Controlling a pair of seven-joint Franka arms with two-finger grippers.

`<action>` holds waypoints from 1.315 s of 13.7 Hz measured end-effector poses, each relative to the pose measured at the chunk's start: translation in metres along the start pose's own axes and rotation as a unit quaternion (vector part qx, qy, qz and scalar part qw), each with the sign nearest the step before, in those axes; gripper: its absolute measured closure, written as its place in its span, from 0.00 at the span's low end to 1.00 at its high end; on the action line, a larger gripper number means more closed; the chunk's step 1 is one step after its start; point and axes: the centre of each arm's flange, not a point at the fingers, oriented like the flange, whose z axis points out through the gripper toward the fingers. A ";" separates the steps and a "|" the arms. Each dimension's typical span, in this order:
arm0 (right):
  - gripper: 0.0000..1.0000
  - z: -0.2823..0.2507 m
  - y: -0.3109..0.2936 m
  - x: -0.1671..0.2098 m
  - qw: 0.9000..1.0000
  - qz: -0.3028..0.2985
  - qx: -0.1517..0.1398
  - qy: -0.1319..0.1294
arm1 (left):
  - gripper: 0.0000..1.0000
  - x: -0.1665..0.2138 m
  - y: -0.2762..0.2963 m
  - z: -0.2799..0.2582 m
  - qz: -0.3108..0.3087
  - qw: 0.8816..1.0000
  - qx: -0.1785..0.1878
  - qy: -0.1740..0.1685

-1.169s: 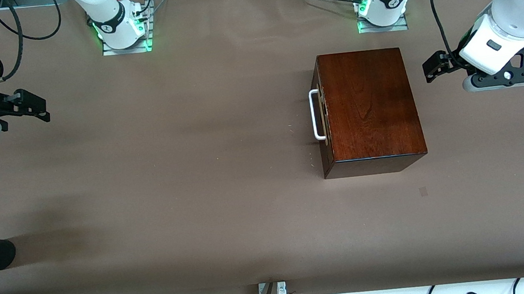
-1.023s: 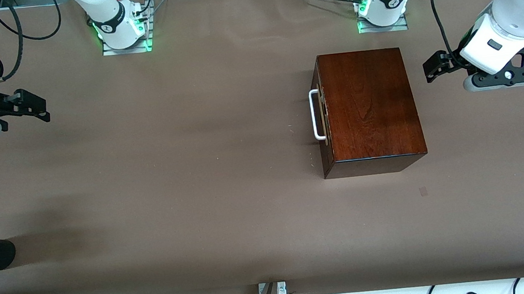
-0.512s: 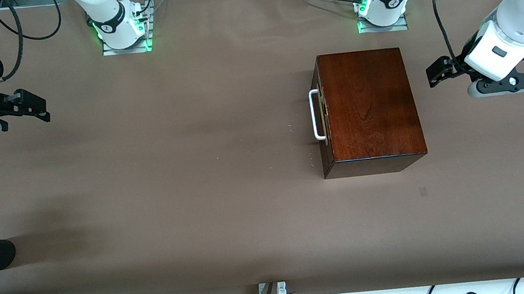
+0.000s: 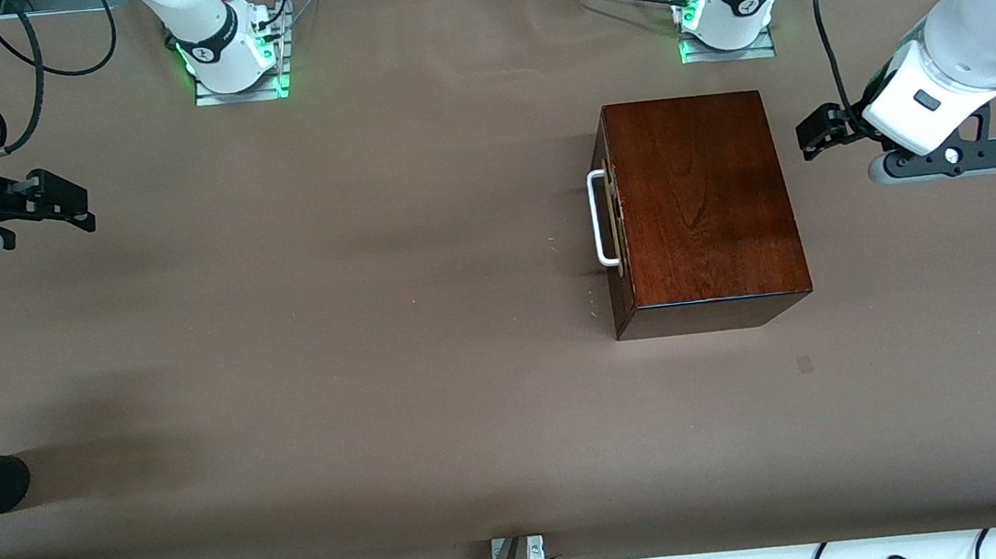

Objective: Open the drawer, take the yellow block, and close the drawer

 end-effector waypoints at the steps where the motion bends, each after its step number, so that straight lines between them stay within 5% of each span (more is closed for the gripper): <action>1: 0.00 0.000 0.000 0.000 1.000 0.000 0.000 0.000 | 0.00 0.000 0.000 0.000 0.000 1.000 0.000 -0.001; 6: 0.00 0.000 0.000 0.000 1.000 0.000 0.000 0.000 | 0.00 0.003 0.019 0.013 0.018 1.000 0.003 -0.017; 11: 0.00 0.000 0.000 0.000 1.000 0.000 0.000 0.000 | 0.00 0.019 0.124 0.047 0.084 0.996 -0.004 0.026; 18: 0.00 0.000 0.000 0.000 1.000 0.000 0.000 0.000 | 0.00 -0.012 0.290 0.128 0.062 0.998 -0.003 0.034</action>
